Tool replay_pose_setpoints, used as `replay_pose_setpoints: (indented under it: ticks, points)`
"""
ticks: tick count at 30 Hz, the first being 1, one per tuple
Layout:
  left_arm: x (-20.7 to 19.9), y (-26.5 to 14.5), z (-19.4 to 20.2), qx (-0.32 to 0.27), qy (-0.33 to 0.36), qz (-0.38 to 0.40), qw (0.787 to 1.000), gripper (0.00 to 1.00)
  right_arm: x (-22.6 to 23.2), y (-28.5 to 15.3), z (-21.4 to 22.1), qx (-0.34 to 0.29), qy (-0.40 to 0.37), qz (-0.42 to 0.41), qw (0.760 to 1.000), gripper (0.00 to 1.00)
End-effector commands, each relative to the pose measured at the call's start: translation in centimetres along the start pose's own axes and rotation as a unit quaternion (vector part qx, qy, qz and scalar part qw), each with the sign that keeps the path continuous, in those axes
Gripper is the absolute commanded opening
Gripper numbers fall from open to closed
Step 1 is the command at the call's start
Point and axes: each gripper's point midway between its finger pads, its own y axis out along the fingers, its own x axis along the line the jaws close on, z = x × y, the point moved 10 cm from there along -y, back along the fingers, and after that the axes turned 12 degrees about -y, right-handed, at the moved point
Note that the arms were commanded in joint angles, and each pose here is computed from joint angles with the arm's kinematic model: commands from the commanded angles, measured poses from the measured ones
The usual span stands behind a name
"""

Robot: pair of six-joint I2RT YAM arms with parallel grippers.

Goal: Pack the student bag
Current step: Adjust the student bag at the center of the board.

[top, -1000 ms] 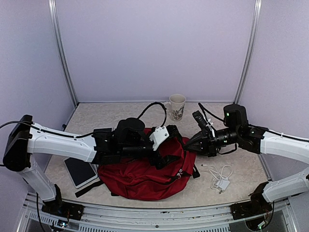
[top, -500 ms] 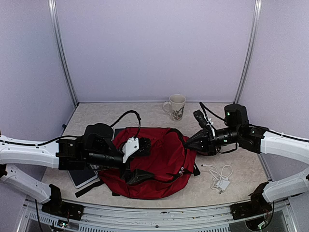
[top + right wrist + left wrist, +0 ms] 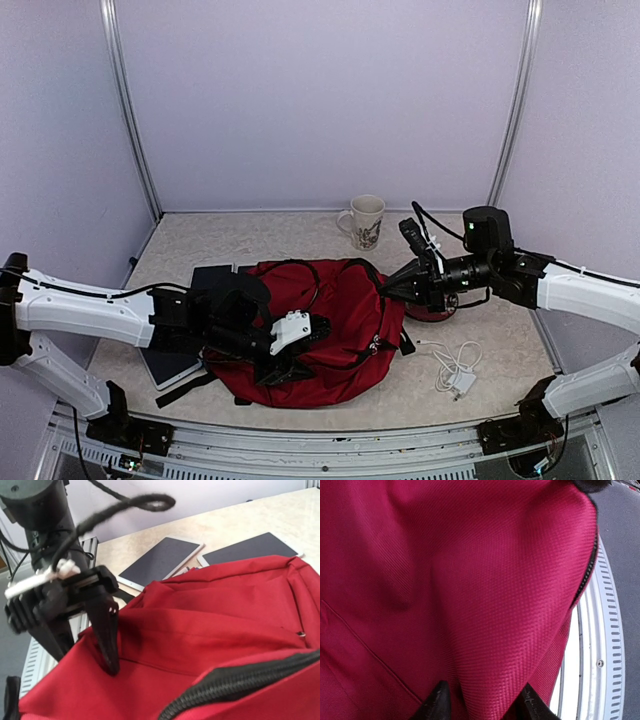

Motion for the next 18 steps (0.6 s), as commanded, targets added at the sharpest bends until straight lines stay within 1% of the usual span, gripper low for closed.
replay_pose_setpoints:
  ticks: [1, 3, 4, 6, 8, 9, 11, 13, 15, 17, 18]
  points:
    - [-0.1, -2.2, -2.6, -0.069, 0.014, 0.010, 0.997, 0.49, -0.3, -0.4, -1.6, -0.022, -0.033, 0.000, 0.999, 0.00]
    - [-0.1, -2.8, -3.0, -0.089, 0.018, 0.005, 0.996, 0.52, -0.3, -0.4, -1.5, -0.021, -0.031, 0.000, 0.999, 0.00]
    - [0.0, -2.9, -3.0, -0.093, 0.016, -0.003, 0.996, 0.52, -0.3, -0.4, -1.5, -0.022, -0.032, -0.001, 0.999, 0.00]
    - [0.3, -3.1, -3.1, -0.096, 0.014, -0.010, 0.995, 0.46, -0.3, -0.4, -1.5, -0.021, -0.031, -0.001, 0.999, 0.00]
    - [0.3, -2.9, -3.0, -0.090, 0.011, -0.005, 0.996, 0.38, -0.3, -0.5, -1.7, -0.023, -0.033, -0.001, 0.999, 0.00]
    - [0.3, -2.5, -2.8, -0.081, 0.008, 0.001, 0.997, 0.36, -0.3, -0.5, -1.6, -0.023, -0.033, 0.000, 0.999, 0.00]
    - [0.1, -2.1, -2.8, -0.066, 0.005, 0.021, 0.998, 0.38, -0.3, -0.5, -1.7, -0.023, -0.034, 0.003, 0.999, 0.00]
    - [-0.2, -1.7, -2.4, -0.050, 0.006, 0.050, 0.998, 0.46, -0.3, -0.6, -1.7, -0.022, -0.033, 0.004, 0.999, 0.00]
    - [-0.1, -1.3, -2.2, -0.044, 0.002, 0.047, 0.998, 0.47, -0.3, -0.5, -1.6, -0.021, -0.032, 0.004, 0.999, 0.00]
    - [0.2, -0.8, -2.2, -0.035, 0.000, 0.035, 0.999, 0.41, -0.3, -0.5, -1.6, -0.022, -0.032, 0.002, 0.999, 0.00]
    - [0.3, -0.6, -2.3, -0.031, -0.001, 0.031, 0.999, 0.35, -0.3, -0.5, -1.7, -0.023, -0.031, 0.001, 0.999, 0.00]
